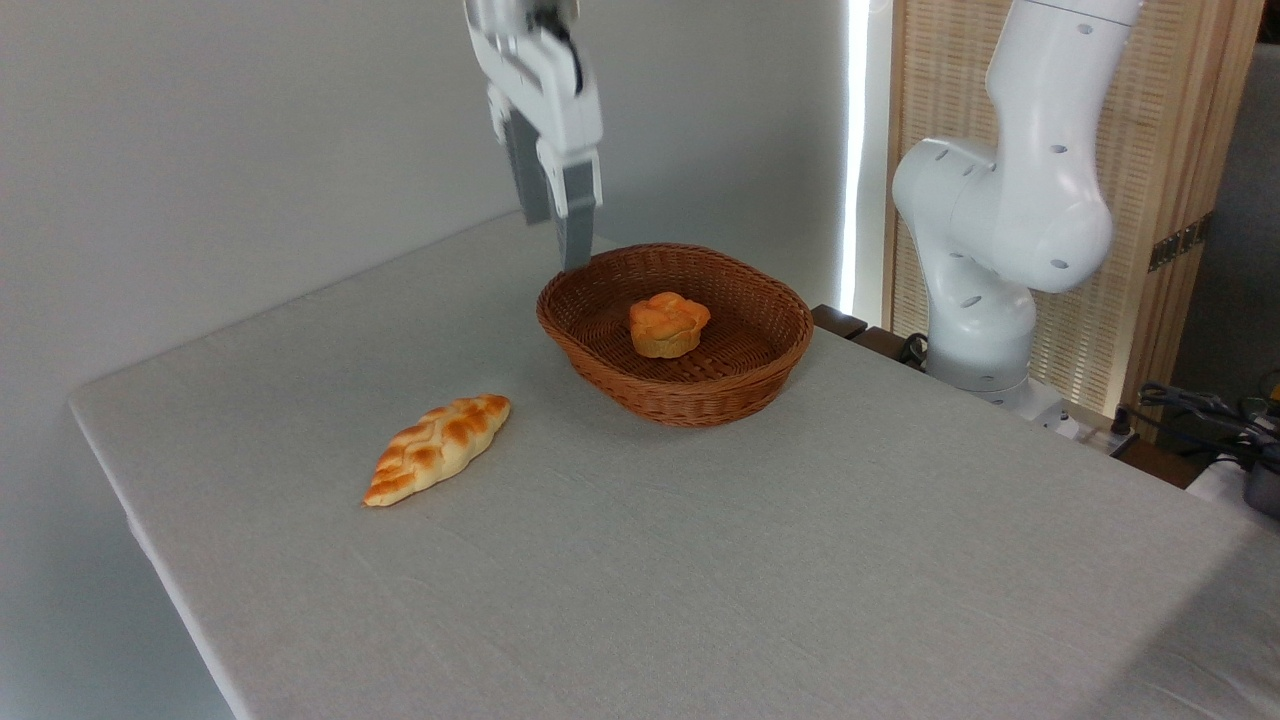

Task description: Put bread into the basket

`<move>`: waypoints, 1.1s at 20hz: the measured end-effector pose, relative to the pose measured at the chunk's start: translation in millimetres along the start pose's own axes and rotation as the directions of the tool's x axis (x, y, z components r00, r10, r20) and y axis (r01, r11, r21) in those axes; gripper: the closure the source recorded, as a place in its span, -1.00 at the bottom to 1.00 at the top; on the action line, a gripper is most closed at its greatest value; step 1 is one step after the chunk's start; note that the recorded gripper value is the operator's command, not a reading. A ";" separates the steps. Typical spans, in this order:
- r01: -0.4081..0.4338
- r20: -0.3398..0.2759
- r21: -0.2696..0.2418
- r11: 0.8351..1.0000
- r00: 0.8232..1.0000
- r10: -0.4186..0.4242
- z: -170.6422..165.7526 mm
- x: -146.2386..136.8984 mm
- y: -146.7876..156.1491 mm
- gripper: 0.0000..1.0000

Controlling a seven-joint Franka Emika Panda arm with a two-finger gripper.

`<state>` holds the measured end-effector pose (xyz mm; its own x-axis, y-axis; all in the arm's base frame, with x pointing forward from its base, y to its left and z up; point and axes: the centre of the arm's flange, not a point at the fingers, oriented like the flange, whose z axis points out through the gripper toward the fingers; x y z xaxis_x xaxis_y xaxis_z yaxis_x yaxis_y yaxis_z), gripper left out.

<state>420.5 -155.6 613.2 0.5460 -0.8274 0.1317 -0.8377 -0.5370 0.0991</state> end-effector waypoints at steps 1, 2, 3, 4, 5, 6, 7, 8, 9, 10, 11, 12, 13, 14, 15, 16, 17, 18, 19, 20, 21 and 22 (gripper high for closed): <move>0.031 -0.025 0.012 0.999 0.999 -0.030 -21.8 -7.6 -16.5 -1.00; 0.056 -0.044 0.026 0.998 0.998 -0.054 -37.3 -12.9 -30.8 -1.00; 0.077 -0.055 0.043 0.996 0.996 -0.074 -48.3 -16.0 -44.3 -1.00; 0.093 -0.057 0.060 0.994 0.994 -0.090 -54.7 -17.0 -56.4 -1.00; 0.106 -0.055 0.072 0.992 0.993 -0.102 -57.5 -16.4 -67.3 -1.00; 0.114 -0.051 0.081 0.990 0.993 -0.110 -58.6 -14.8 -76.4 -1.00; 0.119 -0.047 0.088 0.989 0.992 -0.116 -59.3 -12.3 -84.5 -1.00; 0.122 -0.042 0.096 0.988 0.992 -0.118 -59.8 -8.7 -91.9 -1.00; 0.122 -0.034 0.097 0.988 0.992 -0.119 -60.2 -4.4 -98.0 -1.00; 0.121 -0.025 0.092 0.988 0.993 -0.119 -61.1 -0.4 -102.3 -1.00; 0.121 -0.019 0.089 0.989 0.993 -0.120 -62.9 3.3 -106.6 -1.00; 0.122 -0.013 0.089 0.989 0.993 -0.121 -64.8 6.0 -111.0 -1.00; 0.123 -0.006 0.093 0.988 0.992 -0.123 -65.6 7.4 -115.2 -1.00; 0.125 0.003 0.100 0.987 0.992 -0.126 -65.4 8.0 -119.3 -1.00; 0.127 0.012 0.103 0.987 0.992 -0.129 -63.9 8.2 -122.3 -1.00; 0.128 0.019 0.103 0.986 0.991 -0.131 -61.3 8.5 -124.9 -1.00; 0.130 0.023 0.100 0.986 0.991 -0.133 -58.8 8.7 -126.8 -1.00; 0.131 0.028 0.098 0.987 0.991 -0.134 -56.2 8.9 -128.6 -1.00; 0.133 0.033 0.094 0.987 0.990 -0.136 -53.3 9.2 -130.6 -1.00; 0.134 0.039 0.089 0.987 0.990 -0.138 -49.2 9.8 -133.0 -1.00; 0.136 0.048 0.085 0.987 0.989 -0.140 -44.2 10.6 -136.1 -1.00; 0.137 0.061 0.084 0.987 0.988 -0.142 -38.3 11.2 -139.9 -1.00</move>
<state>544.2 -83.4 638.6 0.6578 -0.7511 0.0558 -0.7531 -0.6571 0.0332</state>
